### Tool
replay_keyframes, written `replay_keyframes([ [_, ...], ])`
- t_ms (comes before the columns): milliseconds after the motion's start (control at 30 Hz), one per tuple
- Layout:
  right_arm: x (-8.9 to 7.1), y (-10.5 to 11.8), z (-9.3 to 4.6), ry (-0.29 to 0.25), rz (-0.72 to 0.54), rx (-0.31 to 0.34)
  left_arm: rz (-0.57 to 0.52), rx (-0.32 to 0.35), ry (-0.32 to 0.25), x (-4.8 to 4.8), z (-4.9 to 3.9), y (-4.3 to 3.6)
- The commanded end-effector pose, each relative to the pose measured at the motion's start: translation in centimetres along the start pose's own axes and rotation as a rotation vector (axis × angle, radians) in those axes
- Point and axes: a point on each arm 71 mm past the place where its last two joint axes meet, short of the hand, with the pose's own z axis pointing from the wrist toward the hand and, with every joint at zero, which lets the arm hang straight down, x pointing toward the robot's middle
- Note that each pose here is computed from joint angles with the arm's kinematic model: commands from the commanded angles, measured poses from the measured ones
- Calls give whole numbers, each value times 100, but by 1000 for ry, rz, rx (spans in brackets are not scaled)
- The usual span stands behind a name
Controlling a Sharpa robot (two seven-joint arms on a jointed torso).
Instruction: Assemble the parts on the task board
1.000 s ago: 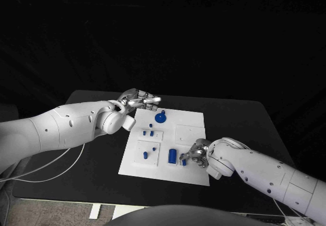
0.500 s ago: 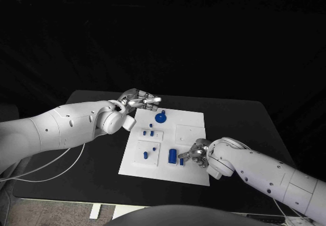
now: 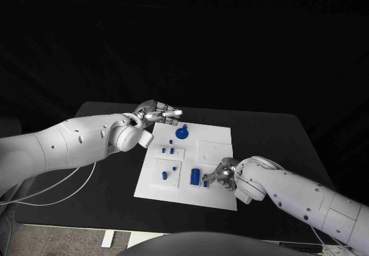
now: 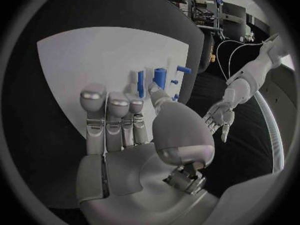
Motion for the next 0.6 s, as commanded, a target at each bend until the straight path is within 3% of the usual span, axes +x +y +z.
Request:
replay_keyframes([
  [33, -9, -37, -12, 1, 2, -9, 0, 10, 11, 11, 1, -10],
  [300, -241, -142, -176, -45, 100, -80, 0, 34, -26, -45, -5, -22],
  [600, -858, -100, -362, -190, 330, -373, -45, 119, -155, -159, 2, -73],
])
